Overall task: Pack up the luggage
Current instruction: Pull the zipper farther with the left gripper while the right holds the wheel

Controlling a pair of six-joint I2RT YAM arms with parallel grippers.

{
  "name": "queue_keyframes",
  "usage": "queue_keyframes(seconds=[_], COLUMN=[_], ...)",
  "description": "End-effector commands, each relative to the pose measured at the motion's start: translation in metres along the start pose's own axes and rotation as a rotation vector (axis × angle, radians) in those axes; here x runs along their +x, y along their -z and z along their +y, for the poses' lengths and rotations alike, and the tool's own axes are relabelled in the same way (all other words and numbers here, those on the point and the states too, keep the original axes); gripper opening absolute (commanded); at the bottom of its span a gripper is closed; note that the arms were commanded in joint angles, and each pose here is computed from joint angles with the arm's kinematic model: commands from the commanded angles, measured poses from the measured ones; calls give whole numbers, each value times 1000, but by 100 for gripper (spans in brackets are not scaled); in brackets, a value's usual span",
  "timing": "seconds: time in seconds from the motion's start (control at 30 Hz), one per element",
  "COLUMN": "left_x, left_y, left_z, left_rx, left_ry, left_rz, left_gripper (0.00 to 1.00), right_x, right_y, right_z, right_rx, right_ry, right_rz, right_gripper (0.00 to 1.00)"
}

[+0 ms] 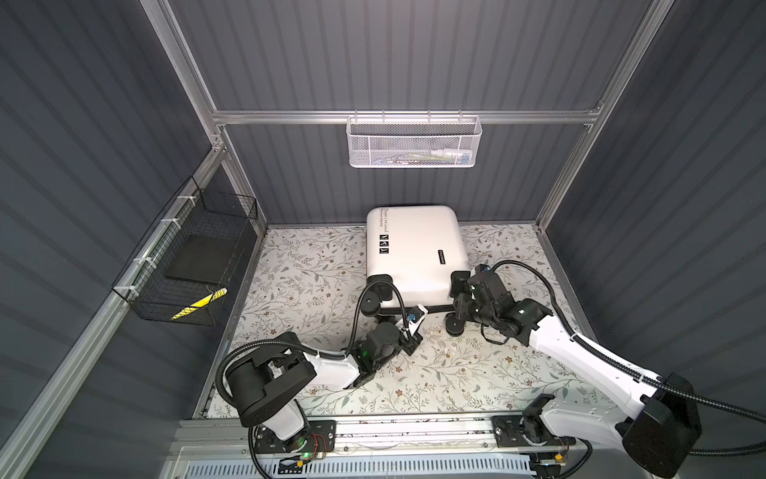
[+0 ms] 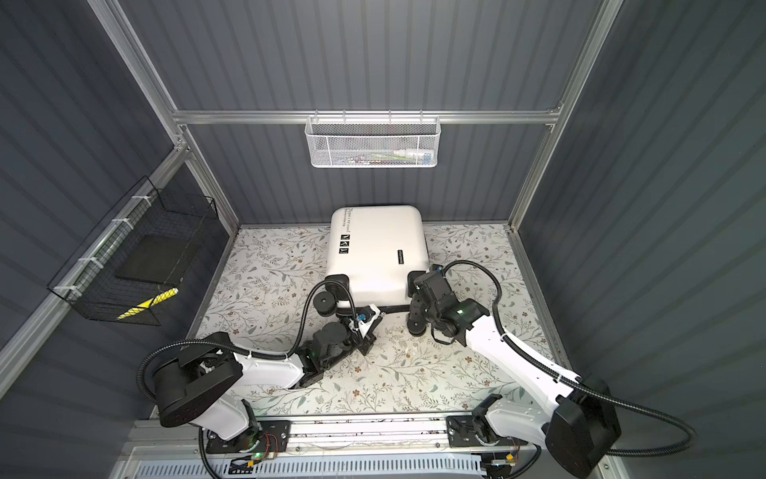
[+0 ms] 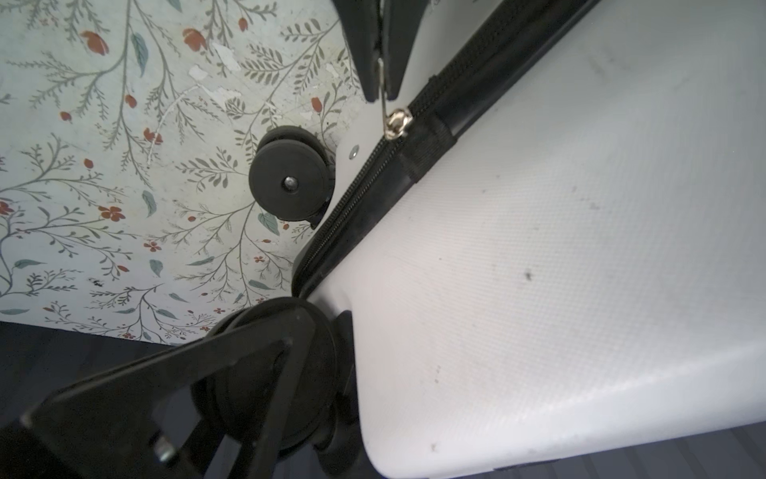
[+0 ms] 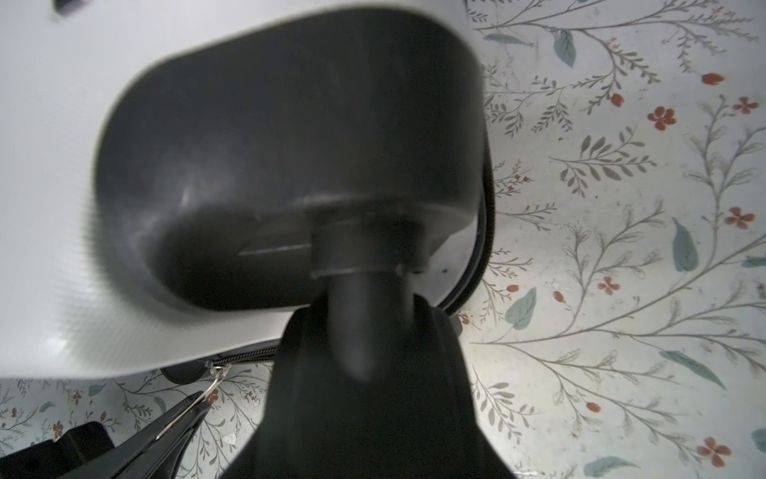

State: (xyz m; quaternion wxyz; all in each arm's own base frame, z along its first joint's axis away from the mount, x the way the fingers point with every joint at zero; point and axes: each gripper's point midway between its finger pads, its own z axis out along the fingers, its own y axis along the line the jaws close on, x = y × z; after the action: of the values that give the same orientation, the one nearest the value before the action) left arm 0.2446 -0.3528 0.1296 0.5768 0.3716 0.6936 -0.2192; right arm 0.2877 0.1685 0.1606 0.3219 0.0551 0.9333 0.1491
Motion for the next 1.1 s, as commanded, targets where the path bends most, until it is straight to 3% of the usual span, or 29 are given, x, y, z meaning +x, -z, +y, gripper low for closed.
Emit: queue_keyframes(seconds=[0.0, 0.73, 0.77, 0.87, 0.93, 1.07], left_x=[-13, -48, -47, -42, -40, -38], left_y=[5, -56, -55, -52, -50, -46], left_z=[-60, -105, -104, -98, -95, -91], left_rx=[236, 366, 358, 330, 319, 303], left_ry=[-40, -52, -47, -29, -19, -11], left_rz=[-58, -99, -99, -93, -90, -87], left_gripper=[0, 0, 0, 0, 0, 0], right_x=[-6, -10, -12, -23, -34, -45], right_y=[6, 4, 6, 14, 22, 34], right_z=[50, 70, 70, 64, 58, 25], right_rx=[-209, -239, -237, -242, -259, -245], right_ry=[4, 31, 37, 26, 4, -60], right_rz=[-7, -1, -1, -14, -32, -39], right_gripper=[0, 0, 3, 36, 50, 66])
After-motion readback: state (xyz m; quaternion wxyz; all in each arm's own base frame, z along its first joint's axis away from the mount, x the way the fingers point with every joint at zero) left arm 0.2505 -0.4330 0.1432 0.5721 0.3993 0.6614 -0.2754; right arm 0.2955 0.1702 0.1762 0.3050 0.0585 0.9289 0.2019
